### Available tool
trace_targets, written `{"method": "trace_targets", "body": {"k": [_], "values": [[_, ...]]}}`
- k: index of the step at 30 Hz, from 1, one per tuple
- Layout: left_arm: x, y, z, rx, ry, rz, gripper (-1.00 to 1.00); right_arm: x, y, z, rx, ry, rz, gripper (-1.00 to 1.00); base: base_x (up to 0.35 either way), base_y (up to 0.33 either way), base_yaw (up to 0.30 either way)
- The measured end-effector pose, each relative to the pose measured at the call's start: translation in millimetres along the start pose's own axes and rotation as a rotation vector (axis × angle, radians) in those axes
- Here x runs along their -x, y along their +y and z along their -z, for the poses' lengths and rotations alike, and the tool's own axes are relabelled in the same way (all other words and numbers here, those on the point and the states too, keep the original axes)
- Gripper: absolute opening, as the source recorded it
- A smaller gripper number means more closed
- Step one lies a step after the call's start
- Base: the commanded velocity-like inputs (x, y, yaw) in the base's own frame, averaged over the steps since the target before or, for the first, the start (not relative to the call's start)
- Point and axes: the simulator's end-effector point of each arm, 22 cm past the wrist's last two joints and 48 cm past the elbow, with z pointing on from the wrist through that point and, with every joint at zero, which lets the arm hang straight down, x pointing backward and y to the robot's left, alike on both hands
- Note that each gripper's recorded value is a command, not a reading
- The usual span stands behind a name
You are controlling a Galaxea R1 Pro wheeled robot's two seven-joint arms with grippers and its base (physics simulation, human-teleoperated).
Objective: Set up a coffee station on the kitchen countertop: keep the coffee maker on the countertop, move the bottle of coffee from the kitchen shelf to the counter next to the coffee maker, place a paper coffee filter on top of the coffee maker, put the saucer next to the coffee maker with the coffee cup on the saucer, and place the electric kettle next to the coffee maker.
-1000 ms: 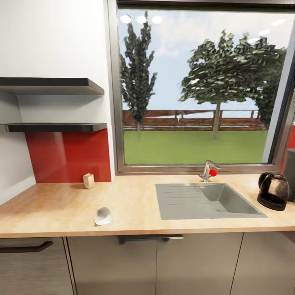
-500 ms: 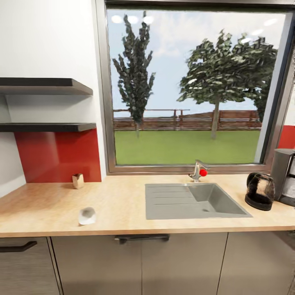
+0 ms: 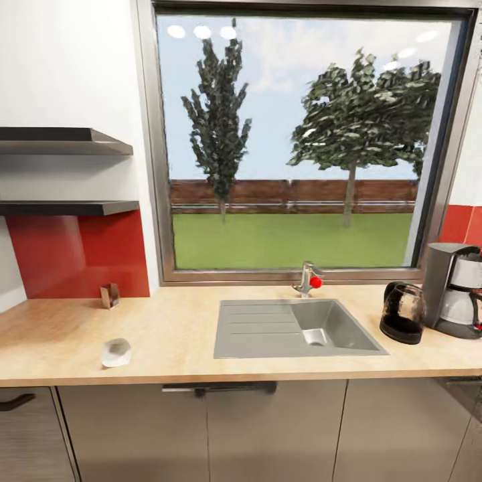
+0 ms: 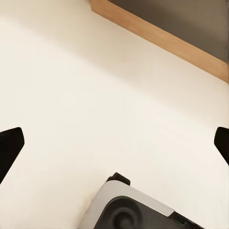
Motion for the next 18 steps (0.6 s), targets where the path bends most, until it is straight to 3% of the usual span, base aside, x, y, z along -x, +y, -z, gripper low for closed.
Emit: {"method": "trace_targets", "body": {"k": [18], "values": [[-0.1, -0.1, 0.0, 0.000, 0.000, -0.001, 1.00, 0.0, 0.1, 0.0, 0.000, 0.000, 0.000, -1.00, 0.000, -0.292, 0.000]]}}
